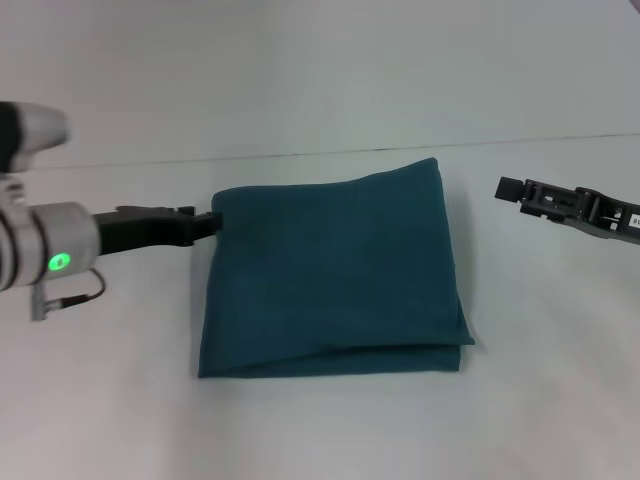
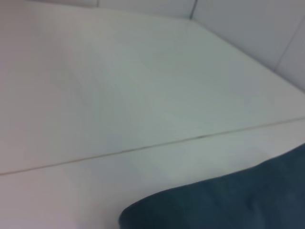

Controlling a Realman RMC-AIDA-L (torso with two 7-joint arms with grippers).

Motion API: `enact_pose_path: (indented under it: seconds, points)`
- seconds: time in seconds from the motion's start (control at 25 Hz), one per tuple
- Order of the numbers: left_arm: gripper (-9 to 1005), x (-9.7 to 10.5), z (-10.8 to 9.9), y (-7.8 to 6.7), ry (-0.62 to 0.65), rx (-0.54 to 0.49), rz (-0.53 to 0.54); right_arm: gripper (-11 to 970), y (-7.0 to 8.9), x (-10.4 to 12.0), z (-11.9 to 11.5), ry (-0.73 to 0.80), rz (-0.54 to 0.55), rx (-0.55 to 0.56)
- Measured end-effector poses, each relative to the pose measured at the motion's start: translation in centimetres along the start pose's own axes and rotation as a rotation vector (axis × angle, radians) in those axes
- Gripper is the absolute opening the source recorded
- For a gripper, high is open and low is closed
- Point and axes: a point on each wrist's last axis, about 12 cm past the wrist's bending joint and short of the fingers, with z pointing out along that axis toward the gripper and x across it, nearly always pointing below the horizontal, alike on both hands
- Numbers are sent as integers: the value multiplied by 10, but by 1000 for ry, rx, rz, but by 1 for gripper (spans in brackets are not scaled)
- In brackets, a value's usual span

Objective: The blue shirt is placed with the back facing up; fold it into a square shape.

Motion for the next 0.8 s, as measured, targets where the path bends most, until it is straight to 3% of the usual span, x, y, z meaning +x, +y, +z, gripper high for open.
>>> enact_pose_path:
  seconds: [0.44, 0.72, 0.8]
  points:
    - [680, 48, -82, 1, -301, 365, -107, 931, 8, 23, -22, -25, -261, -136]
    - [876, 83, -104, -6, -351, 440, -48, 931, 22, 42, -3, 50, -486, -236]
    - [881, 93, -109, -10, -365, 474, -9, 929, 26, 47, 7, 66, -509, -253]
